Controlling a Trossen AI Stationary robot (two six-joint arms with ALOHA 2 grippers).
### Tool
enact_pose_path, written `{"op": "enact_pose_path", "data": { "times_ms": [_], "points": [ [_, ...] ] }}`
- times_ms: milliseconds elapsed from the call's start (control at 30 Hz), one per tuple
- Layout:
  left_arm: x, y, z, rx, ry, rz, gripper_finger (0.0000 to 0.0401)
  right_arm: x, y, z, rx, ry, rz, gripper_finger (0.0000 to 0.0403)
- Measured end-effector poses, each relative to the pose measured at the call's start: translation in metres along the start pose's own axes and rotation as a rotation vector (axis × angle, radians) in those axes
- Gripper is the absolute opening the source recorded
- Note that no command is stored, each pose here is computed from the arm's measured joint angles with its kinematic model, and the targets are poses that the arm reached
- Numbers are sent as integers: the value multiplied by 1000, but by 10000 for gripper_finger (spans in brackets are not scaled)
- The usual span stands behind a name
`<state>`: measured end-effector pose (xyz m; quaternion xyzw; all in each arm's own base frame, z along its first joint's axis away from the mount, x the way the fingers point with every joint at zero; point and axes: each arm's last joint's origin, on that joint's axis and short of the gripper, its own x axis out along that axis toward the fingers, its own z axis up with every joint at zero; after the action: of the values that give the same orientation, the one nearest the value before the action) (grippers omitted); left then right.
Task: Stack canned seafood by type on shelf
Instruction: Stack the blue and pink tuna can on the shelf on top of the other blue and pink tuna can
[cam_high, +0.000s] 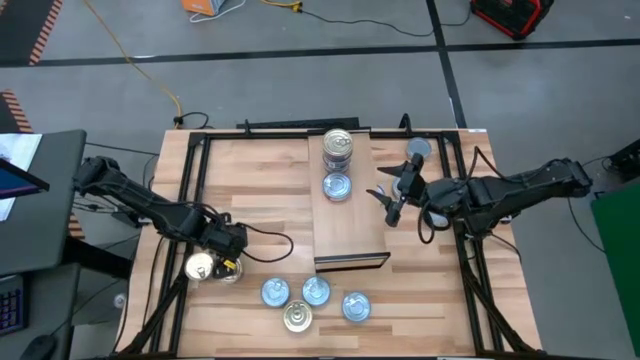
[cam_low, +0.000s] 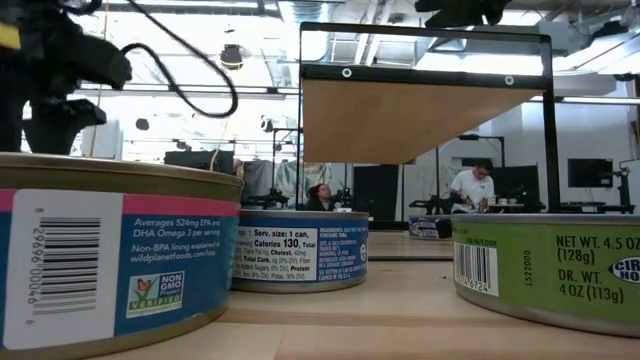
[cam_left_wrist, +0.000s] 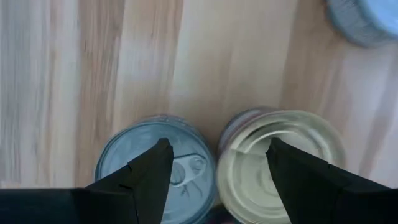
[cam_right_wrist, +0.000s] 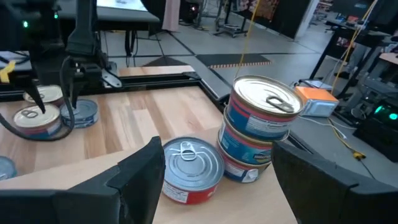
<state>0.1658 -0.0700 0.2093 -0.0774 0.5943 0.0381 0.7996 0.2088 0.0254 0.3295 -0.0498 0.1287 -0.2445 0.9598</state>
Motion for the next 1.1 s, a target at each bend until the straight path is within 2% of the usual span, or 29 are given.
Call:
{"op": "enact_pose_path", "data": {
  "times_ms": [267, 400, 600, 733, 833, 900, 1100],
  "points": [
    [17, 1, -5, 24, -41, -12, 251, 4, 2, 1, 10, -13, -4, 317],
    [21, 3, -3, 40, -116, 41, 251, 6, 4, 2, 12, -23, -1, 317],
    [25, 13, 2, 34, -222, 201, 251, 7, 5, 1, 10, -21, 0, 317],
    [24, 27, 7, -34, -340, 463, 251, 7, 5, 1, 10, -22, 0, 317],
    [21, 34, 9, -77, -391, 549, 251, 7, 6, 1, 8, -21, 0, 317],
    [18, 38, 11, -105, -401, 537, 251, 7, 5, 1, 7, -21, 0, 317],
    [14, 53, 16, -244, -363, 382, 251, 7, 5, 2, 7, -23, 0, 317]
  ]
}}
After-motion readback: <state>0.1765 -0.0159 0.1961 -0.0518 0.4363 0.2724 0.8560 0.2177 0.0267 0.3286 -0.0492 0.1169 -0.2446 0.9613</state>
